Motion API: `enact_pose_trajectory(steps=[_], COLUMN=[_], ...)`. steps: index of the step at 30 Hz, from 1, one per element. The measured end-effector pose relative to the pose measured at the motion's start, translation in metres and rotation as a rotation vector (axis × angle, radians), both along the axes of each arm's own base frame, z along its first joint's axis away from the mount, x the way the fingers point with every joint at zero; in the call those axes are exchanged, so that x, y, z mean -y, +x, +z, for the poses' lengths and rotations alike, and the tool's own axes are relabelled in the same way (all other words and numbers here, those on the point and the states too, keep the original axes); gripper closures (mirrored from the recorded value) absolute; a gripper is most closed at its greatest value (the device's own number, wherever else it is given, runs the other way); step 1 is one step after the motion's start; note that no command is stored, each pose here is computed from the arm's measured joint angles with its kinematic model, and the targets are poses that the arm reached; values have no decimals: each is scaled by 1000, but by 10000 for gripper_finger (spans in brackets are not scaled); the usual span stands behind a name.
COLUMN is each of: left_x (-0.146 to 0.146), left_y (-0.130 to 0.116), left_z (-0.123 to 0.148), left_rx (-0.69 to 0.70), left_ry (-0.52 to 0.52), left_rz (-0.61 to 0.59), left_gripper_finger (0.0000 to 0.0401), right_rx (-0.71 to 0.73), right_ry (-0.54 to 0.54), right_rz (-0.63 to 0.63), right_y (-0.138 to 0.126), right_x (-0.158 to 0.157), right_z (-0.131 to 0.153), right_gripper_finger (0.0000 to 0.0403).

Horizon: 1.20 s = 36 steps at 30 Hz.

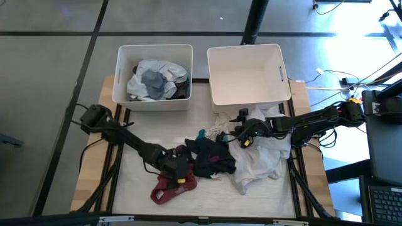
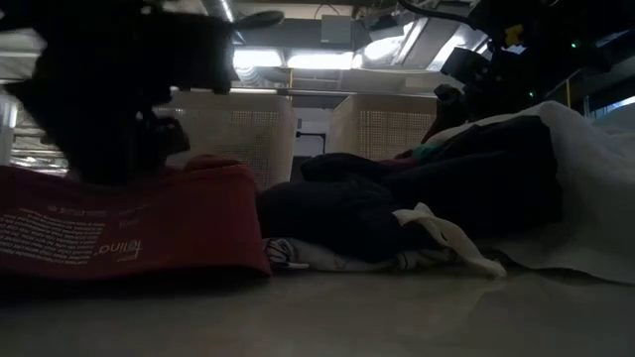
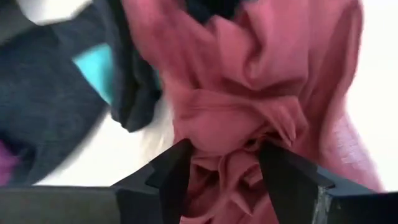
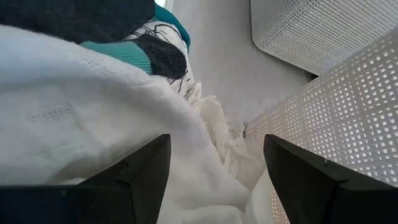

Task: Sort clothes
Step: Put the dark red shirt into the left white laundry bin

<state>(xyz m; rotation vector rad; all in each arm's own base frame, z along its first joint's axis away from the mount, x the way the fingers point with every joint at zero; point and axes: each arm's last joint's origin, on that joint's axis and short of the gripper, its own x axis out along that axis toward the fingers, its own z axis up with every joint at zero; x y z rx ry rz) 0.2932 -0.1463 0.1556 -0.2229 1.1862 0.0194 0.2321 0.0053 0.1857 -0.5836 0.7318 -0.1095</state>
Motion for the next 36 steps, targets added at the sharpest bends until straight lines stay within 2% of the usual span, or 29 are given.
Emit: enact_pose_trajectory(steps=[6, 9, 15, 18, 24, 29, 36], left_x=[3, 4, 1, -1, -6, -12, -23], left_y=[3, 4, 4, 2, -3, -6, -19], left_z=[-22, -28, -26, -21, 9, 46, 102], left_rx=[-59, -74, -62, -76, -85, -11, 171], left_ry=[43, 52, 106, 153, 310, 346, 353], left_rz=[-26, -28, -44, -46, -13, 20, 41], left_gripper_finger=[232, 267, 368, 390, 384, 395, 389], right_rx=[-2, -2, -3, -4, -6, -7, -8], right_ry=[-12, -12, -14, -19, -26, -27, -27], right_rz=[10, 10, 11, 16, 22, 22, 22], right_y=[0, 0, 0, 0, 0, 0, 0], right_x=[0, 0, 0, 0, 0, 0, 0], right_z=[0, 0, 0, 0, 0, 0, 0], right_gripper_finger=[144, 144, 144, 144, 144, 144, 144])
